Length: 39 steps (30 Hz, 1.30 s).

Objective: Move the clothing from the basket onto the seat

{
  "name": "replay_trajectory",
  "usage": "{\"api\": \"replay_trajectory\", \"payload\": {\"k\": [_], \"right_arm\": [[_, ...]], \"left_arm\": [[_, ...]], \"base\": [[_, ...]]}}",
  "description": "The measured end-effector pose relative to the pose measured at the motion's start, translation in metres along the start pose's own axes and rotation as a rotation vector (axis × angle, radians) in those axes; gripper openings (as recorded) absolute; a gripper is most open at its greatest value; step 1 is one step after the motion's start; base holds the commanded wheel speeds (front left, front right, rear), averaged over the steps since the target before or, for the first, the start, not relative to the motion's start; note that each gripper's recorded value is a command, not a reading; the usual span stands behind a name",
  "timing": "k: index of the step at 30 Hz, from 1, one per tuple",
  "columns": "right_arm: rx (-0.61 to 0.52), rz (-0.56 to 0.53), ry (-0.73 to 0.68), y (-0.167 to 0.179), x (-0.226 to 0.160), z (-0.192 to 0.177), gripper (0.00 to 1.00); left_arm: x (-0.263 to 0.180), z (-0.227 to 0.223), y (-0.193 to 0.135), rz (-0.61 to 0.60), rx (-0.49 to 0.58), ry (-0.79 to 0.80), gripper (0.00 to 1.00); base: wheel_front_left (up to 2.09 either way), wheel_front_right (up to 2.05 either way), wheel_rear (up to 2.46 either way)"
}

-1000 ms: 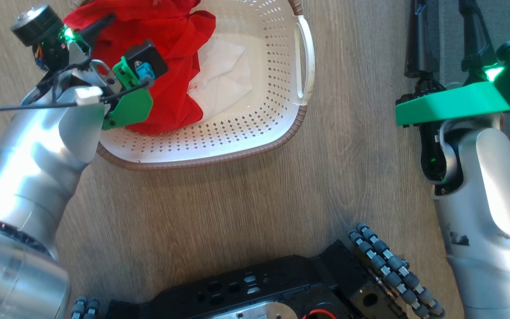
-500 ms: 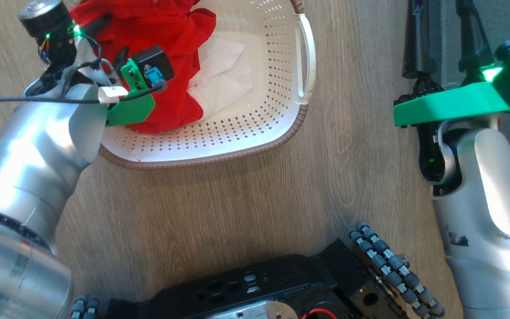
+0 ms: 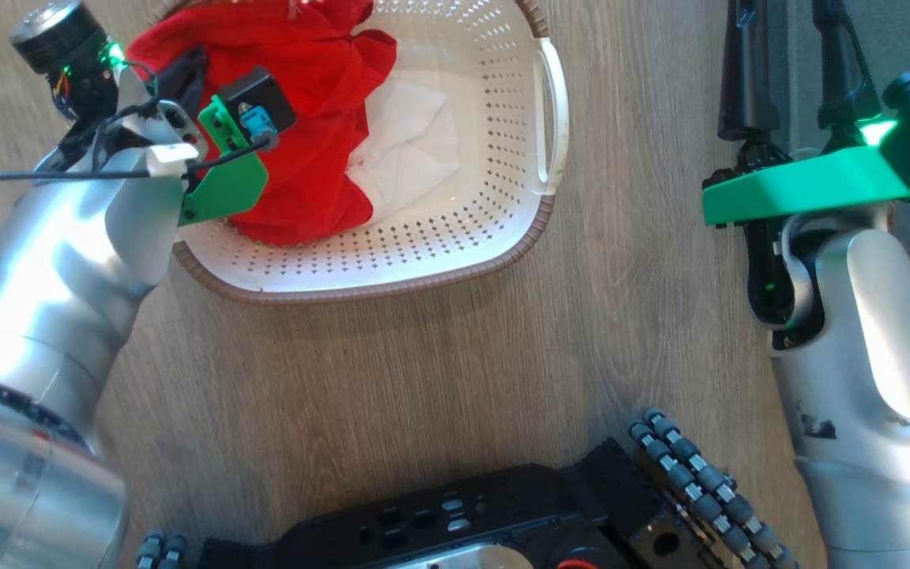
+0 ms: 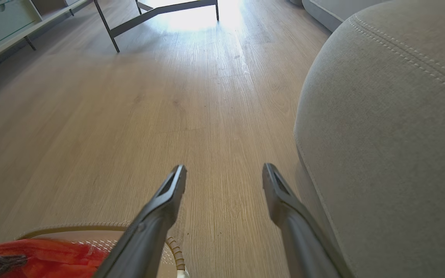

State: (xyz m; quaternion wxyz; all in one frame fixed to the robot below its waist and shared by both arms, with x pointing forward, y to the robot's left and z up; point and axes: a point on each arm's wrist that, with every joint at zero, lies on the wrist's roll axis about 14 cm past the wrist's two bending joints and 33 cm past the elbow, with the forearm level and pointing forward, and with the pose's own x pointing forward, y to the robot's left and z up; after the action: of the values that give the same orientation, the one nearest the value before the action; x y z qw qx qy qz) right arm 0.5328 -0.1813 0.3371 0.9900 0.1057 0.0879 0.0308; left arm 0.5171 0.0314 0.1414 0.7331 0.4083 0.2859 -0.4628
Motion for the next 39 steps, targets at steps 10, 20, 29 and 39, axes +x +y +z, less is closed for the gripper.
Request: {"api": "replay_trajectory", "payload": {"k": [10,20,29,39], "right_arm": [[-0.018,0.021,-0.067,0.012,-0.002,0.036,1.00],[-0.044,0.048,-0.116,0.030,-0.020,0.070,1.00],[-0.048,0.068,-0.152,0.045,-0.047,0.097,1.00],[-0.043,0.084,-0.195,0.058,-0.082,0.122,1.00]], "left_arm": [[-0.033,0.057,0.004,0.046,-0.261,-0.179,0.00],[-0.089,0.113,0.028,0.151,-0.417,-0.355,0.00],[-0.150,0.144,0.042,0.259,-0.528,-0.485,0.00],[-0.223,0.177,0.066,0.404,-0.581,-0.636,0.00]], "base": [[0.00,0.00,0.00],[0.00,0.00,0.00],[0.00,0.00,0.00],[0.00,0.00,0.00]]}}
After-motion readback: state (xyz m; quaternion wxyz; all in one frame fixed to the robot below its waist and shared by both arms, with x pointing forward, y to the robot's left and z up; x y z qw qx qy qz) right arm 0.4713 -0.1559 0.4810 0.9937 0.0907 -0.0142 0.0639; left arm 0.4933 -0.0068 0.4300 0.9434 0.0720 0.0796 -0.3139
